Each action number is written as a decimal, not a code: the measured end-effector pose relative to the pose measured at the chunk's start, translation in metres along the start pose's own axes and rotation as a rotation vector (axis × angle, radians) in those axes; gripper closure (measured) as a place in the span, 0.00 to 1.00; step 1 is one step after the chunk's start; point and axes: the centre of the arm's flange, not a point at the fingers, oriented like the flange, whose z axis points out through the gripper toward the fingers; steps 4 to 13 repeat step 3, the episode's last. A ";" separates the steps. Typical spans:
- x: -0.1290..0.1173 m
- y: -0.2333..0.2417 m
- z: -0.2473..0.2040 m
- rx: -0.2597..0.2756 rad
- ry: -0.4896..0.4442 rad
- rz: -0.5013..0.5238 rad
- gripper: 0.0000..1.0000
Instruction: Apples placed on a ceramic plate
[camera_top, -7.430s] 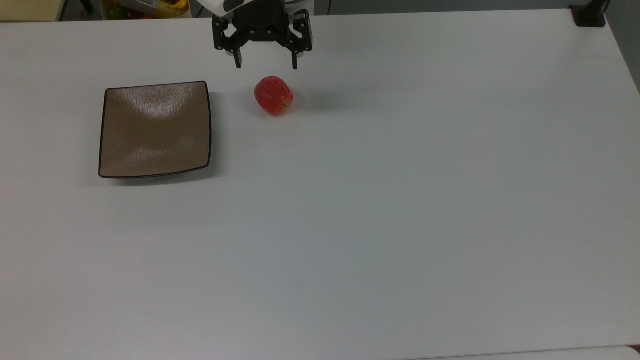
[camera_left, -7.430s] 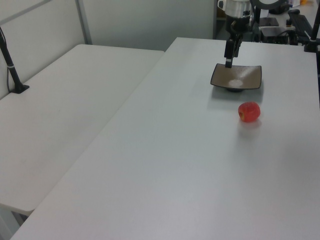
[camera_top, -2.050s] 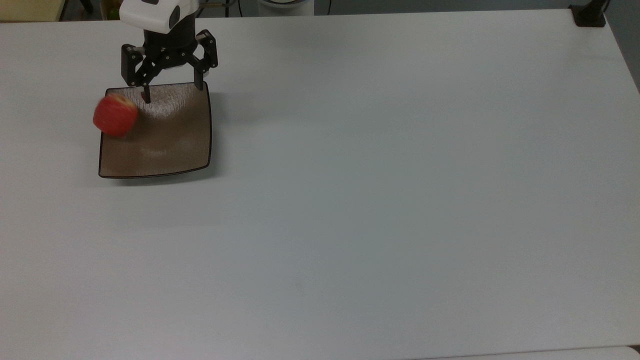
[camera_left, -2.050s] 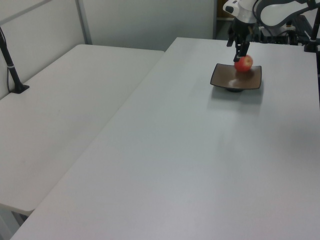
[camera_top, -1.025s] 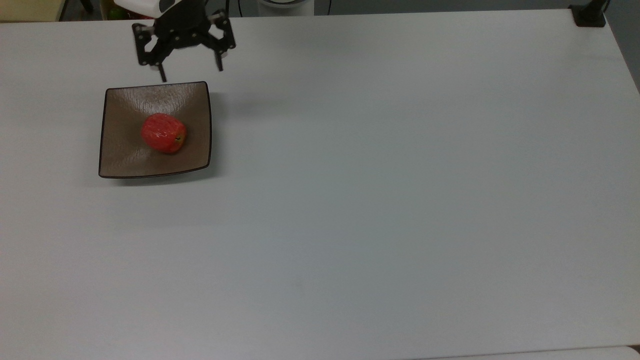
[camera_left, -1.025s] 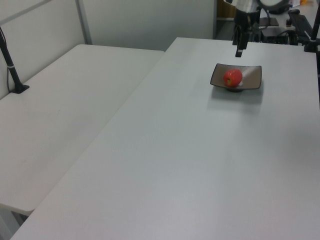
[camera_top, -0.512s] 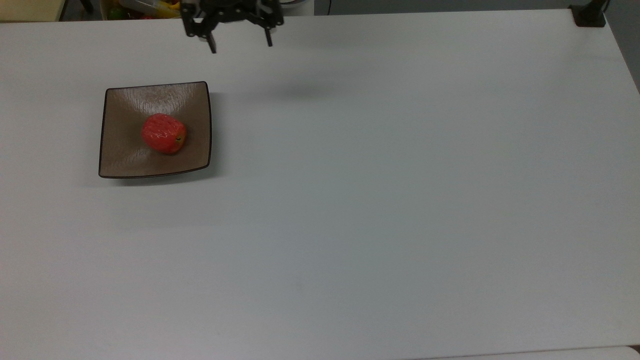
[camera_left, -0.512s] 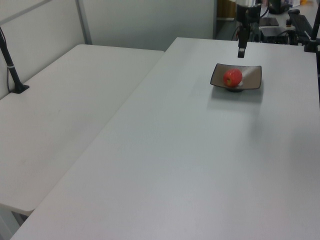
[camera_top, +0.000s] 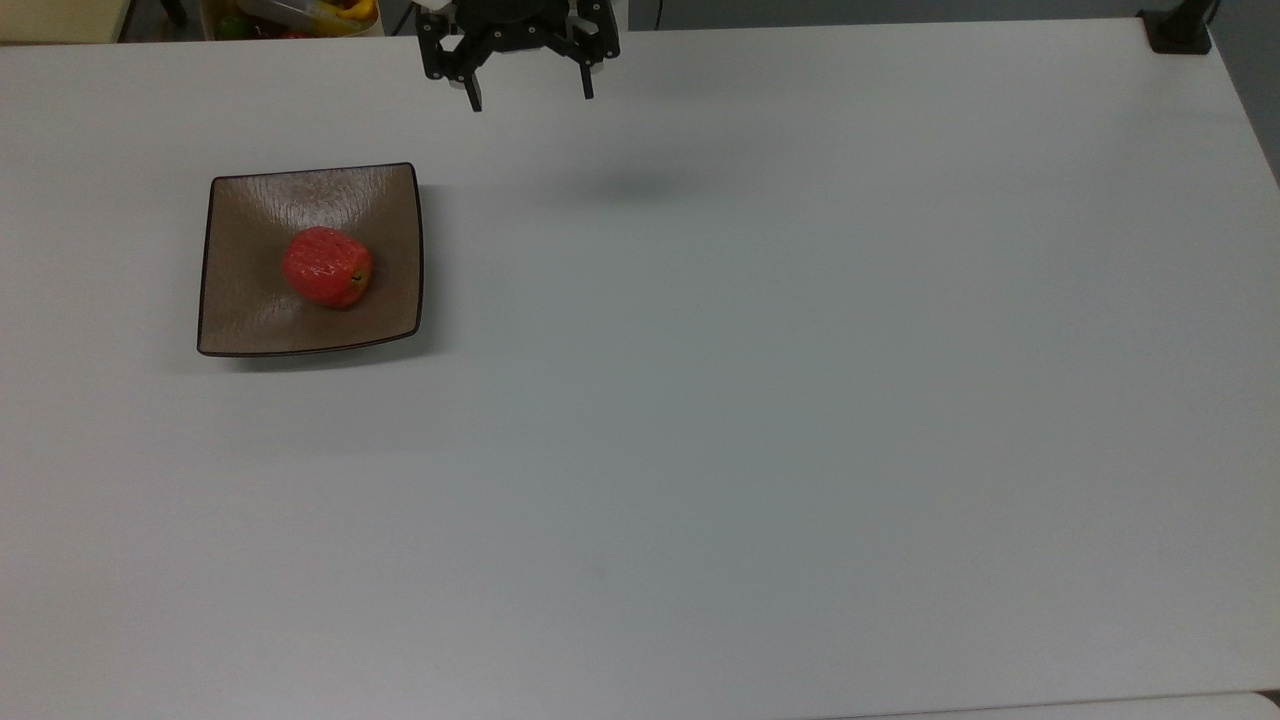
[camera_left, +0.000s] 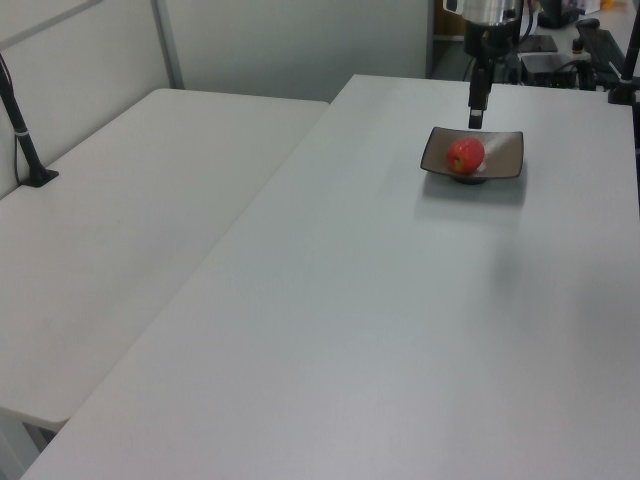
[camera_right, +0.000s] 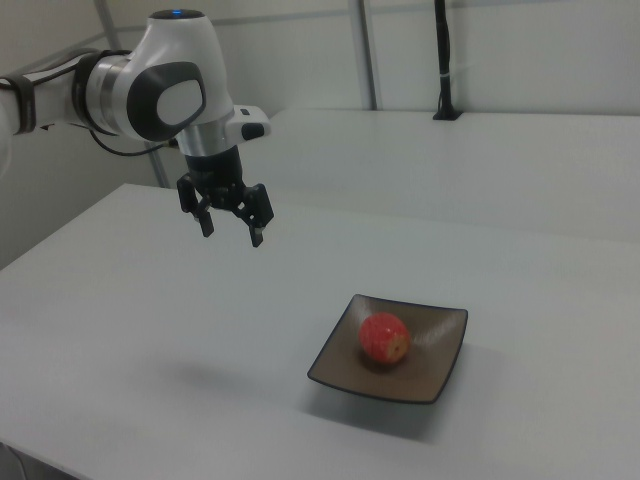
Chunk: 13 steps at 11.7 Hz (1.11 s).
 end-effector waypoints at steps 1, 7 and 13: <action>0.000 0.002 0.000 0.000 0.001 0.003 0.00; 0.000 0.002 -0.001 0.000 0.002 0.004 0.00; 0.000 0.002 -0.001 0.000 0.002 0.004 0.00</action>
